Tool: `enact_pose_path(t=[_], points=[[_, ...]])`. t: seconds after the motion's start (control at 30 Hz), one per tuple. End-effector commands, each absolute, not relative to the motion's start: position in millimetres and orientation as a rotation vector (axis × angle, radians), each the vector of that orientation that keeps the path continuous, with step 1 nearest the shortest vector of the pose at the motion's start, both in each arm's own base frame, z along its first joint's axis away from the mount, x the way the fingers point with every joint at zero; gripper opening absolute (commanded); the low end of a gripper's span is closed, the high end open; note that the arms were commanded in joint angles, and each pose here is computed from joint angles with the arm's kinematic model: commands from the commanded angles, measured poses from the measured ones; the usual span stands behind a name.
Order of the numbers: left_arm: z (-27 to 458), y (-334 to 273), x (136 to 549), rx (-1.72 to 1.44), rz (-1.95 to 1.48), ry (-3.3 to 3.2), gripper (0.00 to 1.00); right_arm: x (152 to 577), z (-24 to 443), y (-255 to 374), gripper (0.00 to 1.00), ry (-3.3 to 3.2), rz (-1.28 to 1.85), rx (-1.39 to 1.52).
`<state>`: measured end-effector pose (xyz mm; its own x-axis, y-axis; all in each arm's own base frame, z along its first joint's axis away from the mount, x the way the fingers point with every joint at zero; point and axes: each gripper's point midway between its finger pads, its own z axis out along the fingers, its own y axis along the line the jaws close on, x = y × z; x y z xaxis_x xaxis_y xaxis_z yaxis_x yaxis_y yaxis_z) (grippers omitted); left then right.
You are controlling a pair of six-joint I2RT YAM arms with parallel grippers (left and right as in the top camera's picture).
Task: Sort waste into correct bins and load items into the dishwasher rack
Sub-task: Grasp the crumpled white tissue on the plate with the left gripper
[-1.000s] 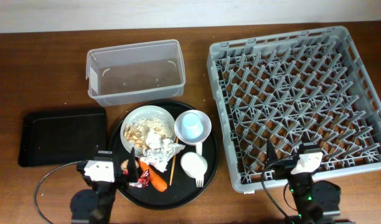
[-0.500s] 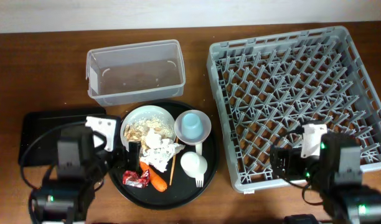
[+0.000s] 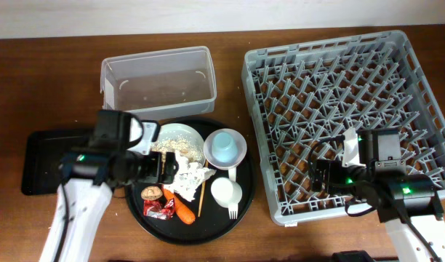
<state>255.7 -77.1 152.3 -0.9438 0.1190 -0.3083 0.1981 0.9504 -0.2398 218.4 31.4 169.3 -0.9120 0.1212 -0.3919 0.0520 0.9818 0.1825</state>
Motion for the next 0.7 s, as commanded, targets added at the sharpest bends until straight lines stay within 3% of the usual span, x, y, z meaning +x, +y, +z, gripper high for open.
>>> enact_pose_path(t=[0.0, 0.23, 0.33, 0.43, 0.53, 0.63, 0.67], points=[[124.6, -92.5, 260.6, 0.298, -0.384, 2.917, 0.99, 221.5, 177.0, 29.5, 0.98, 2.685, 0.223, 0.138], [49.2, -122.6, 257.4, 0.449, -0.373, 3.141, 0.98, 221.4, 177.0, 29.5, 0.98, 2.685, 0.223, 0.138], [33.5, -125.6, 252.4, 0.471, -0.365, 3.196, 0.89, 221.5, 177.0, 29.5, 0.98, 2.685, 0.223, 0.138], [32.7, -126.3, 254.7, 0.472, -0.366, 3.188, 0.72, 221.5, 177.0, 29.5, 0.98, 2.685, 0.223, 0.138], [32.6, -126.3, 254.6, 0.472, -0.366, 3.188, 0.30, 221.5, 177.0, 29.4, 0.98, 2.685, 0.222, 0.139], [32.5, -135.1, 252.0, 0.525, -0.364, 3.176, 0.13, 221.5, 177.0, 29.5, 0.98, 2.685, 0.223, 0.138], [32.5, -135.4, 251.7, 0.527, -0.364, 3.176, 0.01, 221.5, 177.0, 29.5, 0.98, 2.685, 0.223, 0.138]])
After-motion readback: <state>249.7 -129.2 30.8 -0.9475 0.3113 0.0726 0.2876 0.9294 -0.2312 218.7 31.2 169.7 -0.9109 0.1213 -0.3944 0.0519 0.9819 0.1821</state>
